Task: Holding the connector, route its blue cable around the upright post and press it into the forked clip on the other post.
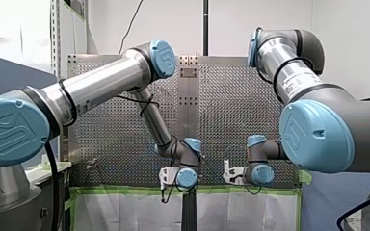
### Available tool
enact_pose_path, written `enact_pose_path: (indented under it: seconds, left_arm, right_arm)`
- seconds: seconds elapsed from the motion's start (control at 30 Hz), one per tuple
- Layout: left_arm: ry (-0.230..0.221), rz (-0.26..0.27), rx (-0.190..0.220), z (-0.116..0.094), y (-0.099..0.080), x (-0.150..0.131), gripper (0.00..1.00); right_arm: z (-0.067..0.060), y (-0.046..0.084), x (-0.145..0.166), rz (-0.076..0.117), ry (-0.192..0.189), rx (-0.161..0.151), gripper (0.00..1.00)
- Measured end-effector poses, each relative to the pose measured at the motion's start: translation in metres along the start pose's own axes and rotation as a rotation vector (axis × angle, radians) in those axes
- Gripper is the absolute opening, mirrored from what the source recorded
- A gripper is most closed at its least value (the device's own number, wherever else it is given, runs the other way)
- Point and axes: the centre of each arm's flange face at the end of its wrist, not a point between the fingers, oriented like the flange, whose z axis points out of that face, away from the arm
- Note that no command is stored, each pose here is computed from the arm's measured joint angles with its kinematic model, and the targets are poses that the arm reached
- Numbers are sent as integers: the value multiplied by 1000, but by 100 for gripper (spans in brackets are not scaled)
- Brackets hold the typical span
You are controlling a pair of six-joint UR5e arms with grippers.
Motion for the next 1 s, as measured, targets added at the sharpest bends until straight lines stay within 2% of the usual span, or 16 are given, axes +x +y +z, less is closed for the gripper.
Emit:
enact_pose_path:
  seconds: [0.23, 0.53, 0.73, 0.87, 1.0]
  left_arm:
    - [-20, 23, 6, -16, -16, 2, 9]
    - [-29, 18, 23, -16, -23, -1, 9]
    - [-29, 14, 19, -14, -25, -4, 9]
    - [-23, 13, 9, -14, -24, -4, 9]
    - [-17, 8, -3, -13, -21, -6, 9]
  right_arm:
    - [1, 4, 1, 2, 2, -7, 0]
    - [9, 18, 8, 10, 8, -26, 0]
    - [13, 22, 12, 9, 3, -32, 0]
    - [13, 23, 13, -1, 3, -34, 0]
    - [13, 23, 13, -22, 2, -39, 0]
